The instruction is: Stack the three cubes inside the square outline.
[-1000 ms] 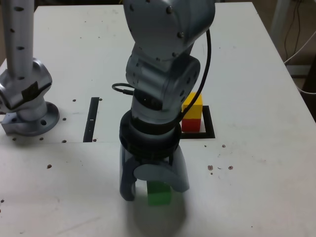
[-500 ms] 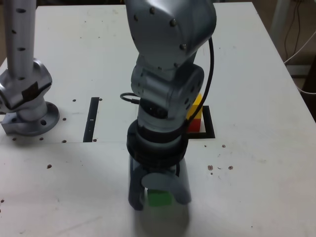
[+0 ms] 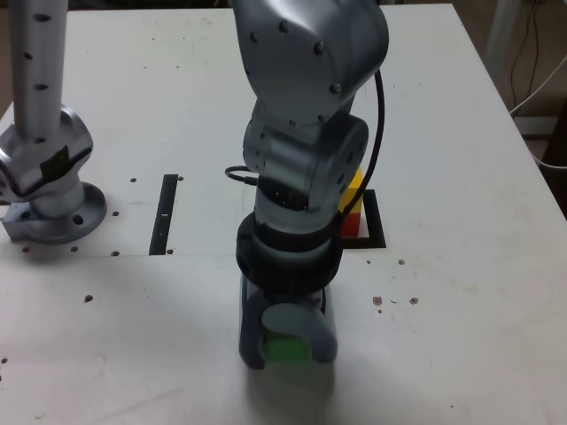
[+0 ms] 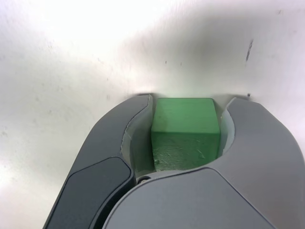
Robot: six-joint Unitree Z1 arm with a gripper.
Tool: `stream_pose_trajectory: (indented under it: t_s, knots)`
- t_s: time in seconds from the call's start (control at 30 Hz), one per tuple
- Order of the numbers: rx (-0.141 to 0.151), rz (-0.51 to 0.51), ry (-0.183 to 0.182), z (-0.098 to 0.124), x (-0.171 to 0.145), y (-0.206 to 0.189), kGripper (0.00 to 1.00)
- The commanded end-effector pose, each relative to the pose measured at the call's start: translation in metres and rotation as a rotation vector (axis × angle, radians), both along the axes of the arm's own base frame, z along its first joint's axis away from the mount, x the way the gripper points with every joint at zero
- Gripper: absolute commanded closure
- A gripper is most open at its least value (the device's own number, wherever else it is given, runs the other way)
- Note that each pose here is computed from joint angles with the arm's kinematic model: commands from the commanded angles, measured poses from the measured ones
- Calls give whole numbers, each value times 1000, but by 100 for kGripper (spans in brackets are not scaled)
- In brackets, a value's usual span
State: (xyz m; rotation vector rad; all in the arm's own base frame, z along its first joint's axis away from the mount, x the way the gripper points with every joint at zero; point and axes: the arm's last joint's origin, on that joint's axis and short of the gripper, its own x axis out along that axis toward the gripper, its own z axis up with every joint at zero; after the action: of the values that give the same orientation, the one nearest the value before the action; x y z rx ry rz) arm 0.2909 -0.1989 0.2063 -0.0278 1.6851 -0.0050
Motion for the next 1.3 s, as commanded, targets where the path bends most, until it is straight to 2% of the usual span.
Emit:
stream_pose_trajectory:
  t_s: [0.0, 0.07, 0.2, 0.3, 0.43, 0.63, 0.77, 1.03, 1.17, 1.27]
  knots:
    - [3, 1, -2, 2, -1, 3, 55]
    - [4, 1, -3, 3, -1, 3, 58]
    - [9, -5, -18, 7, 0, 3, 71]
    - [16, -11, -24, 16, -1, 6, 76]
    - [36, -12, -17, 43, -10, 14, 76]
    - [90, -35, -10, 97, -27, 39, 76]
    - [95, -80, -9, 119, -26, 69, 76]
    - [93, -65, -53, 138, 0, 137, 76]
    - [119, -40, -84, 146, 13, 167, 76]
    - [130, -23, -82, 146, 21, 183, 76]
